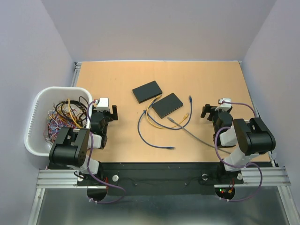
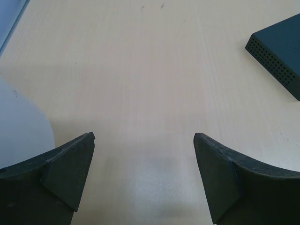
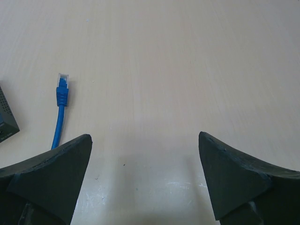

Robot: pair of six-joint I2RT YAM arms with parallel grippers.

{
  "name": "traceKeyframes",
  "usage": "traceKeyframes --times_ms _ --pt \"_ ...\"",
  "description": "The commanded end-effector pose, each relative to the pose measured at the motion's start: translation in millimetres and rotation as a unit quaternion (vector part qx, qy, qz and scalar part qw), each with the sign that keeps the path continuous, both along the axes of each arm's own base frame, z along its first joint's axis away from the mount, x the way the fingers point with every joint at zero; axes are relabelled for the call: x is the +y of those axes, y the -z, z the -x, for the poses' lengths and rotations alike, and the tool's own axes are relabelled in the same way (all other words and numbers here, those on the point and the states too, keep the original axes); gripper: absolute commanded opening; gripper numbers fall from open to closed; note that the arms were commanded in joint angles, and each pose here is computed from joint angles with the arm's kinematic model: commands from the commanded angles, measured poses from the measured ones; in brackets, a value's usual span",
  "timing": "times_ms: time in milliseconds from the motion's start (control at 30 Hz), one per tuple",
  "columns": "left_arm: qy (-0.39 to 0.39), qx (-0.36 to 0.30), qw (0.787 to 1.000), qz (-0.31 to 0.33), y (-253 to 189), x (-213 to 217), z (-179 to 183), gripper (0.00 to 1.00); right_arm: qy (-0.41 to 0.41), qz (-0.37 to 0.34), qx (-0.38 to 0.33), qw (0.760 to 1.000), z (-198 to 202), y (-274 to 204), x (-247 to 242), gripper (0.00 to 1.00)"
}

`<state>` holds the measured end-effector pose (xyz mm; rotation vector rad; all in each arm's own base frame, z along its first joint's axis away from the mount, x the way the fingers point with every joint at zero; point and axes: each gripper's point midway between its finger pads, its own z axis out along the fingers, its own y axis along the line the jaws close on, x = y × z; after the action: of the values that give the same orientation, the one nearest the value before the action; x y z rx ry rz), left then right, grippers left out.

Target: Insert the plug into the switch port

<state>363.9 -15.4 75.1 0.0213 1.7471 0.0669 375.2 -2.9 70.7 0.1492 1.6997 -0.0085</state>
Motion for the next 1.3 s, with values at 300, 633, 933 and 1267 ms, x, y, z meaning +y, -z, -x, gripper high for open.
traceKeyframes --times_ms 300,633,933,1267 --pt "-0.082 -0.190 0.978 0.034 -100.2 35.8 -17.2 0.99 0.002 -0.002 -0.043 0.999 -6.0 -23.1 -2.2 1.00" --pt "-0.080 -0.167 0.982 0.028 -108.1 31.8 -28.1 0.99 0.008 -0.003 -0.080 0.997 5.4 -54.5 -4.3 1.00" --pt "0.008 -0.135 0.991 0.021 -139.7 -19.4 -41.4 0.99 0.023 0.020 -0.087 0.996 13.2 -104.6 -12.1 1.00" --pt "0.122 -0.054 0.981 0.140 -137.6 -78.8 -60.8 0.99 0.042 -0.007 -0.084 0.996 13.8 -145.6 -16.1 1.00"
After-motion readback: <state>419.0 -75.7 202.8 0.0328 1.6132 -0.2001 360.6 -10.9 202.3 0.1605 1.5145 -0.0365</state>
